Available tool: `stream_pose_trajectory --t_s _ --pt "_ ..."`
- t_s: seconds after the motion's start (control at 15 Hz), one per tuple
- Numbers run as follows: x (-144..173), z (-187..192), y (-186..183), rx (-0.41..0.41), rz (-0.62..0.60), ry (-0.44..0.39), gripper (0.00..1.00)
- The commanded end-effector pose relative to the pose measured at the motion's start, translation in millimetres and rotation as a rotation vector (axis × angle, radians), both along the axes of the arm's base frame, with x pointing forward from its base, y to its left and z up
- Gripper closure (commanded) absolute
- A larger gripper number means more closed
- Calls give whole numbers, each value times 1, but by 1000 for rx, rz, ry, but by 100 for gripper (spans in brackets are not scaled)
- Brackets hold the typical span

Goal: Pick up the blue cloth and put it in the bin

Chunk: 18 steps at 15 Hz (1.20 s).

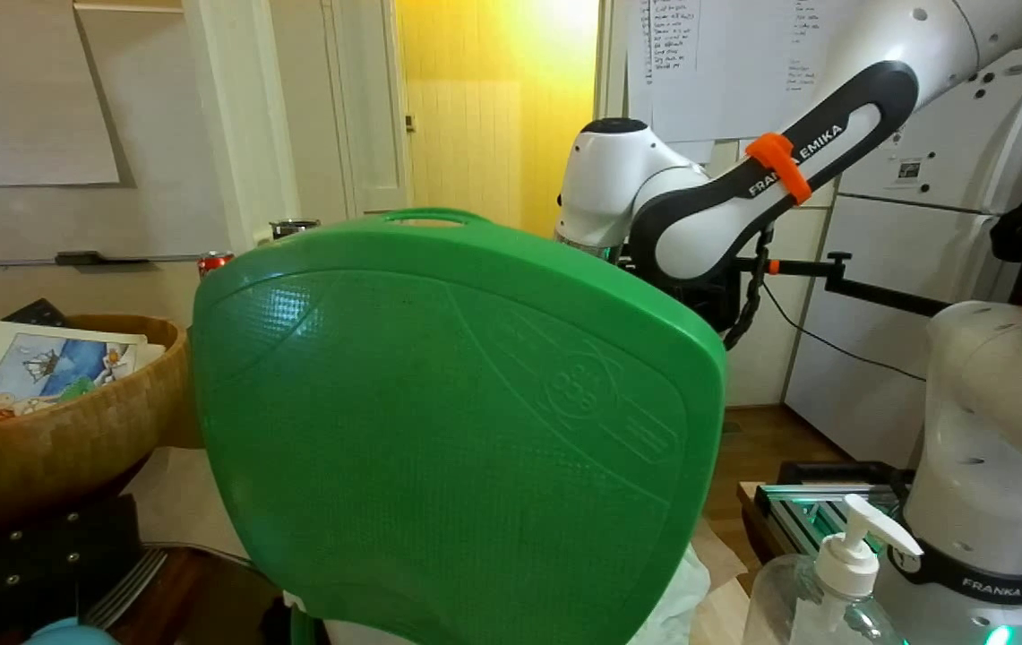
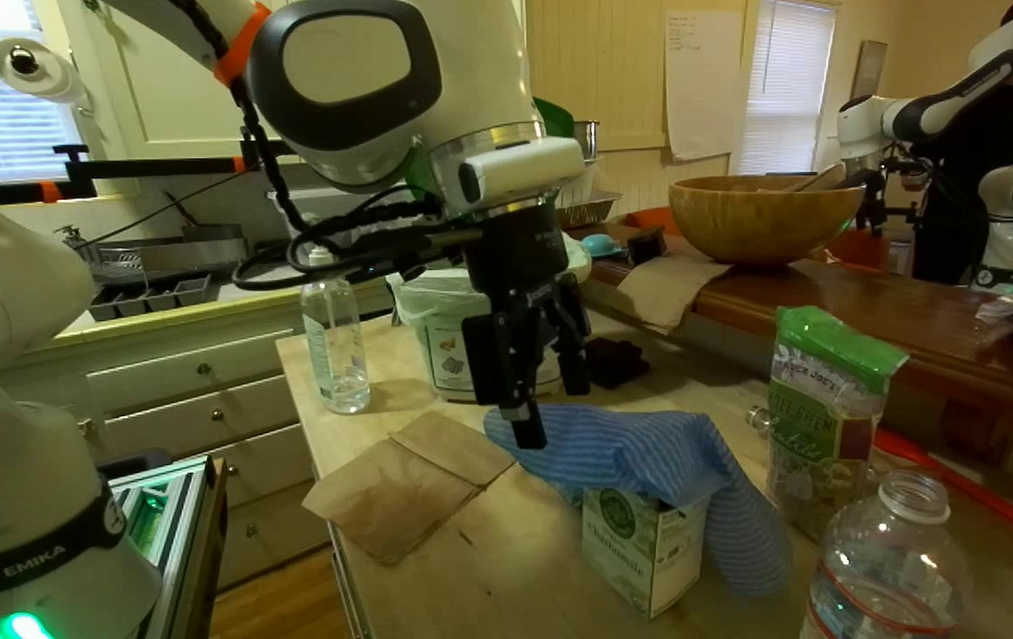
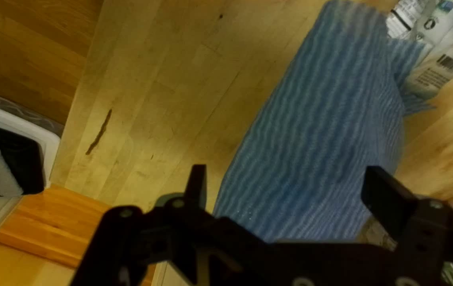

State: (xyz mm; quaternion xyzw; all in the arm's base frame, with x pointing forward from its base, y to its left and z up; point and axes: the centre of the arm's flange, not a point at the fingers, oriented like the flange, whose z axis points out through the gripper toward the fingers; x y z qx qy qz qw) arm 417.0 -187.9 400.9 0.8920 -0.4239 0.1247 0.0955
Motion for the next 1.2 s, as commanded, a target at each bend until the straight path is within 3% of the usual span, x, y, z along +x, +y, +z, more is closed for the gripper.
stream_pose_trajectory --t_s 0.0,0.53,0.93,1.13 --pt "8 14 -14 12 -42 -44 0" --pt "28 -12 -27 89 -84 -66 0" --pt "48 -23 -35 121 -101 -149 0" --pt "54 -31 -37 148 -93 -121 0"
